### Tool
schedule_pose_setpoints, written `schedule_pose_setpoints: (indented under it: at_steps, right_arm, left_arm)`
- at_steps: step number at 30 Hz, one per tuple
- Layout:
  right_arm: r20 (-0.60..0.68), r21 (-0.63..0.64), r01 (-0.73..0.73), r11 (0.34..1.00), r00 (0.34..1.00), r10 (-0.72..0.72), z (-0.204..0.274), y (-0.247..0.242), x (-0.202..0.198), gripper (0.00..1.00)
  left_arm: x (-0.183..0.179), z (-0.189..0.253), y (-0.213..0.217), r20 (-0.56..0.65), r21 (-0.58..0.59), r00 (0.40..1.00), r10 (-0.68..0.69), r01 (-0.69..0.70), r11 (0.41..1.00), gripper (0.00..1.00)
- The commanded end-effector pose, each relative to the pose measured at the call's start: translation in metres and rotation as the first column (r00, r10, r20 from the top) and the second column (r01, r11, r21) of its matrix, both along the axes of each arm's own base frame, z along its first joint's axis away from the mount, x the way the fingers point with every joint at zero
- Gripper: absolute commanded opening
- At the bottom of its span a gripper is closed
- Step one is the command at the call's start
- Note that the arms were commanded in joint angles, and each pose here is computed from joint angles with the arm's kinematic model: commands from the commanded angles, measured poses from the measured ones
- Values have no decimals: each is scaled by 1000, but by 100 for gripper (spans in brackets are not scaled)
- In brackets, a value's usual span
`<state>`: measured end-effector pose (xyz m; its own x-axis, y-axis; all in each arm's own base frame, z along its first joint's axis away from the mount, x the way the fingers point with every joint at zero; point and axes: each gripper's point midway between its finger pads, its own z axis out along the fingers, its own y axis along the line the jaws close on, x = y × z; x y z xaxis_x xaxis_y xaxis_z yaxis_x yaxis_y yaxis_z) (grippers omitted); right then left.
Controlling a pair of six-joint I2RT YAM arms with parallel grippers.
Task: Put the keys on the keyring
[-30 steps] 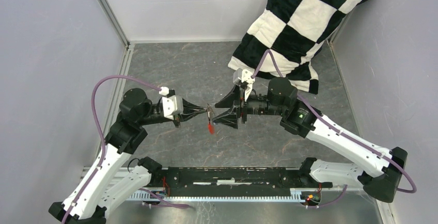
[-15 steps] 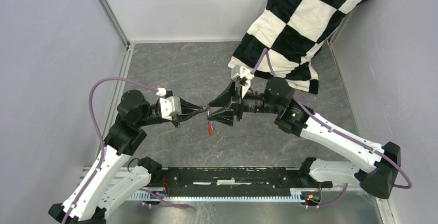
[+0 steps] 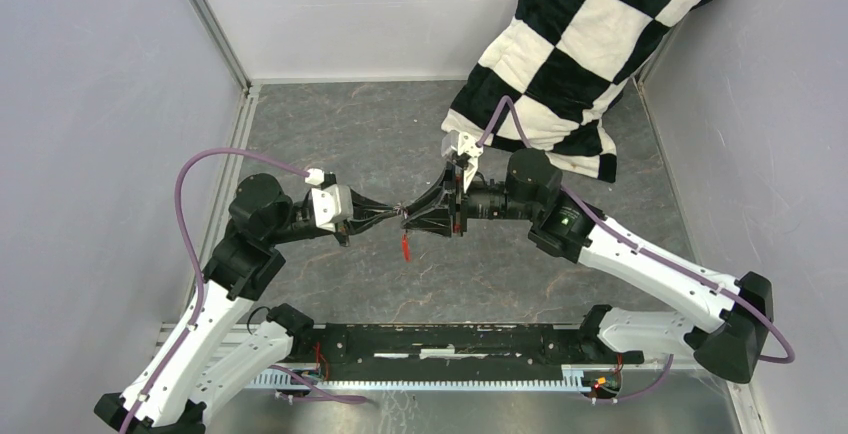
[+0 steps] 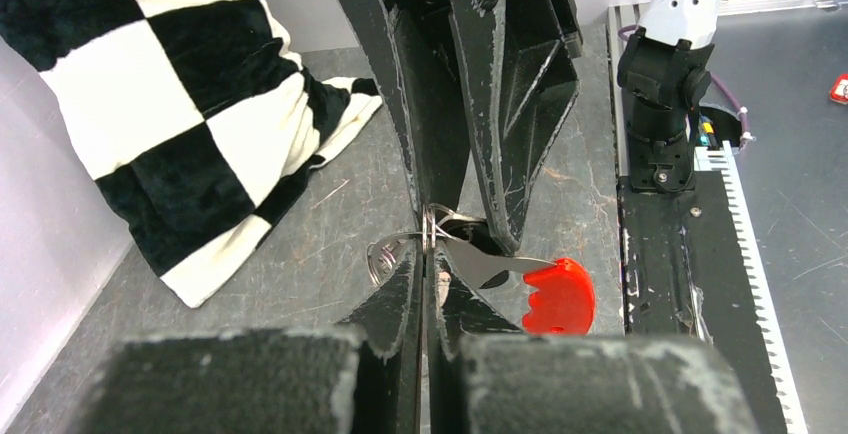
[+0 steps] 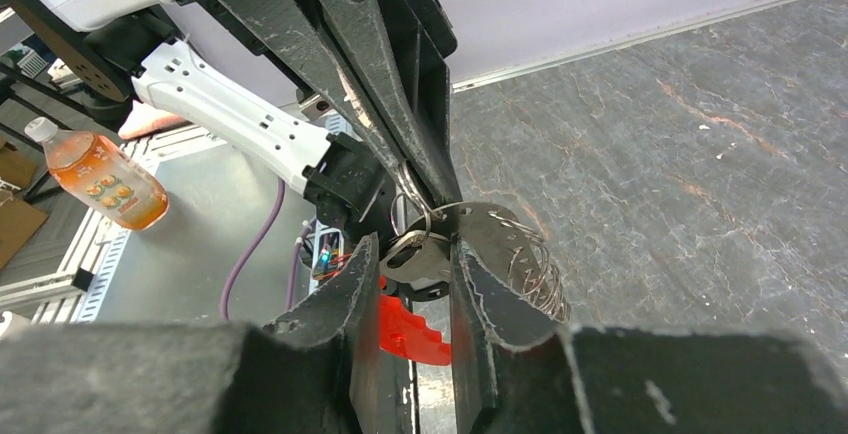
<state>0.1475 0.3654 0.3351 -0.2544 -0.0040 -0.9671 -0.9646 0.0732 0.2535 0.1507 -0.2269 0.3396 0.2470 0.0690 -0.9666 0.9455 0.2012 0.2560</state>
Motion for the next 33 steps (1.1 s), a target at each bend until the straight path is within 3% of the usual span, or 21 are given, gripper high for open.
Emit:
schedule_pose_setpoints:
  at_steps: [1,11,33]
  right_arm:
    - [56,29,7,1000,998,-8,18,-9,-4,15]
    - [65,15,10,1000,998,-11,15,-15,-7,3]
    - [6,-87,-27,996,1000,28,-21,-17,-12,1]
  left_arm:
    - [-2,9,0,30,-23,1000,-4,4,1000,2]
    - [-6,10,0,33,-22,999,-19,20,1000,2]
    - [-16,25,-1,60,-64,997,-58,62,996,2]
